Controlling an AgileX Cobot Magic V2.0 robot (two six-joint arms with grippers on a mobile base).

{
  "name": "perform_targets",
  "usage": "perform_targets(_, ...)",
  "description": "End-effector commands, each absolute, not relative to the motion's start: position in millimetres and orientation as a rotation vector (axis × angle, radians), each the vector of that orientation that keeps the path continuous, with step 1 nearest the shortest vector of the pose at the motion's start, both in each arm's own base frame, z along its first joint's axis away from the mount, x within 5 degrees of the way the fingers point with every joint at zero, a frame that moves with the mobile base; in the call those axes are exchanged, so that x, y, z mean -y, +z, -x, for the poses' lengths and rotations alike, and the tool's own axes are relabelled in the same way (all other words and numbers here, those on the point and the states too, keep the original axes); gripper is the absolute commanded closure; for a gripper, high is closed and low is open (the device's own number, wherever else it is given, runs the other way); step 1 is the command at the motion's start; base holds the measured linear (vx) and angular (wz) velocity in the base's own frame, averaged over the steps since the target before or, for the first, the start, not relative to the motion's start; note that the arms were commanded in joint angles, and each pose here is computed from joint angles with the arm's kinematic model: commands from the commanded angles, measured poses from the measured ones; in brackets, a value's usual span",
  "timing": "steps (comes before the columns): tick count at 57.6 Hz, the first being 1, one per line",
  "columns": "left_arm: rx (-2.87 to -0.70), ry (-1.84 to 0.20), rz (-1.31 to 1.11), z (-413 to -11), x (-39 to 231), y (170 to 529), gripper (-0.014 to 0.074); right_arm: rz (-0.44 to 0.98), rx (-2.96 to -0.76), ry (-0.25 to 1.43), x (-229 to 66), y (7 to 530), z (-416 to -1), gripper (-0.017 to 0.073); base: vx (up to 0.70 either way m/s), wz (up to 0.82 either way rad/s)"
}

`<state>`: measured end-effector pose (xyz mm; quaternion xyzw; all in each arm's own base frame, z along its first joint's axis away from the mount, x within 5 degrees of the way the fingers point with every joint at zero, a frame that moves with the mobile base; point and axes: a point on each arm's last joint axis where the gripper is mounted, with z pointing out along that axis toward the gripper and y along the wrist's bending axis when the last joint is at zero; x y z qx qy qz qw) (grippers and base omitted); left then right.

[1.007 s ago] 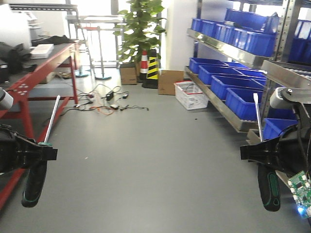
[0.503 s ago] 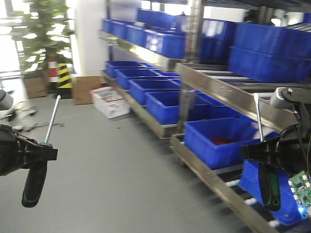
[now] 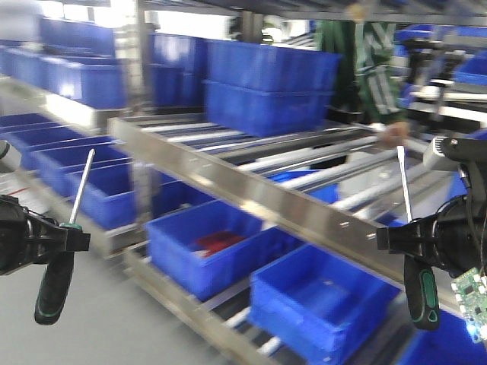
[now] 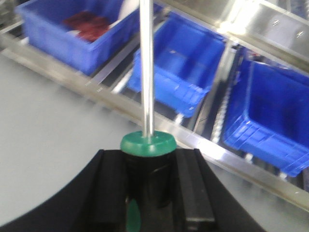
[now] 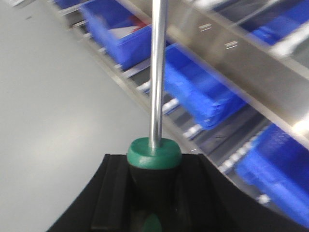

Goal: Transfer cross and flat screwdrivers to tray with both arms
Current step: 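Drive along the bin shelves to the grey tray on the conveyor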

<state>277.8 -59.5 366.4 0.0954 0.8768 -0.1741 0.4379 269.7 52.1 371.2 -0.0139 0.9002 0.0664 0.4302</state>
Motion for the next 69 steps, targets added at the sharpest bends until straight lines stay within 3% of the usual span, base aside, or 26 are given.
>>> perform_targets(1, -2.064, -0.451, -0.190, -274.0, 59.2, 389.5, 0.0591, 0.039, -2.104, 0.178, -50.9, 394.6, -268.8, 0.0568, 0.40, -0.61)
perform_targets(69, -2.065, -0.451, -0.190, -273.9, 59.2, 389.5, 0.0591, 0.038, -2.106, 0.180, -51.0, 394.5, -268.8, 0.0568, 0.27, -0.58)
